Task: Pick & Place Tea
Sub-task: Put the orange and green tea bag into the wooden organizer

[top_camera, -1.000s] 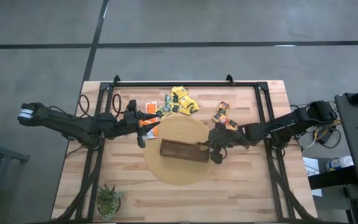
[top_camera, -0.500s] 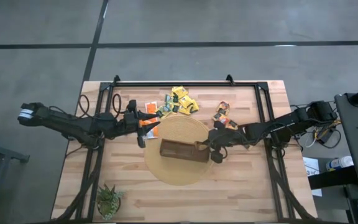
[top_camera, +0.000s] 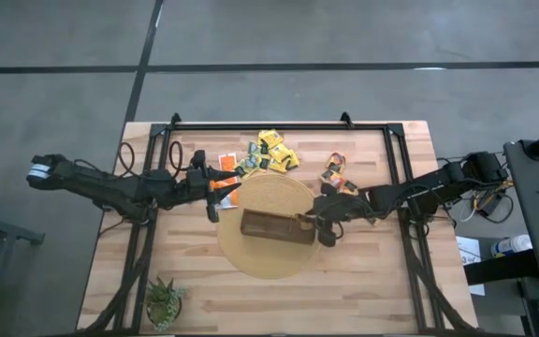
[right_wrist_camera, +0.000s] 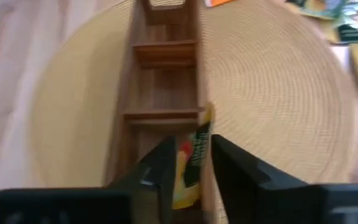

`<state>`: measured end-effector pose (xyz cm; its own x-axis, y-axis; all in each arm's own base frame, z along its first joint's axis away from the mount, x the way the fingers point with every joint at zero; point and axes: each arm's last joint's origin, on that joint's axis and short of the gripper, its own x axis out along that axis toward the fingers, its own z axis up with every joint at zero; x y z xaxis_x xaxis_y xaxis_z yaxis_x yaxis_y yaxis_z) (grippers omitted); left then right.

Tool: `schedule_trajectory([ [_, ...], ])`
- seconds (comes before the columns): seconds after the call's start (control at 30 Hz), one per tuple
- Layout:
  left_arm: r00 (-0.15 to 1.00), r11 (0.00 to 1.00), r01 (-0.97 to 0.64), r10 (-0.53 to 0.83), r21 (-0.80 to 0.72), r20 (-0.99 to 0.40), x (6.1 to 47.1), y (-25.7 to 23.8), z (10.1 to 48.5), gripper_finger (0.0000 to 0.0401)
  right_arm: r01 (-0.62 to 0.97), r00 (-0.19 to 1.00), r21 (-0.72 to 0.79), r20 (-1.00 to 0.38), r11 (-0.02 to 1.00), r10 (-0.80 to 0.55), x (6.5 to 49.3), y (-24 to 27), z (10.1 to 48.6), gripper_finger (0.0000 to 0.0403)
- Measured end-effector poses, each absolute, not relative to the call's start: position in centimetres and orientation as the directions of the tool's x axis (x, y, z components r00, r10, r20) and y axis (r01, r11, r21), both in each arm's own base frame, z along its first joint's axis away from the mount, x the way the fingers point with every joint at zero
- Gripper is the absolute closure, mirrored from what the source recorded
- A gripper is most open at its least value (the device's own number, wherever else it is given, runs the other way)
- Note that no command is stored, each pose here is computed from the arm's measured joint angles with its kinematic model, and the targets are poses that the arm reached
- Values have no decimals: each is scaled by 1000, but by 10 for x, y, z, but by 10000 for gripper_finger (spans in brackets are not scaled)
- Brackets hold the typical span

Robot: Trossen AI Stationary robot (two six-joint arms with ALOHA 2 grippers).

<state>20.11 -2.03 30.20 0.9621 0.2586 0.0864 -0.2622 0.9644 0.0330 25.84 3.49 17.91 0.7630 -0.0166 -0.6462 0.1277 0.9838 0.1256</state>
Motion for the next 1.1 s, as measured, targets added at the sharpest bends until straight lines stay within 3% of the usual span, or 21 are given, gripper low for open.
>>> schedule_trajectory([
  [0.2,962,964,-263,259,38,86,201,-20,302,277,-30,735,241,-652,970,185,255,41,183,234],
  [0.4,962,964,-263,259,40,86,201,-20,302,277,-163,670,369,-639,915,378,252,53,183,219],
  [0.77,962,964,-263,259,38,89,201,-20,302,277,-135,592,350,-722,927,359,256,59,158,238],
  [1.1,962,964,-263,259,39,89,201,-20,302,277,-54,622,275,-743,960,248,257,44,160,256],
])
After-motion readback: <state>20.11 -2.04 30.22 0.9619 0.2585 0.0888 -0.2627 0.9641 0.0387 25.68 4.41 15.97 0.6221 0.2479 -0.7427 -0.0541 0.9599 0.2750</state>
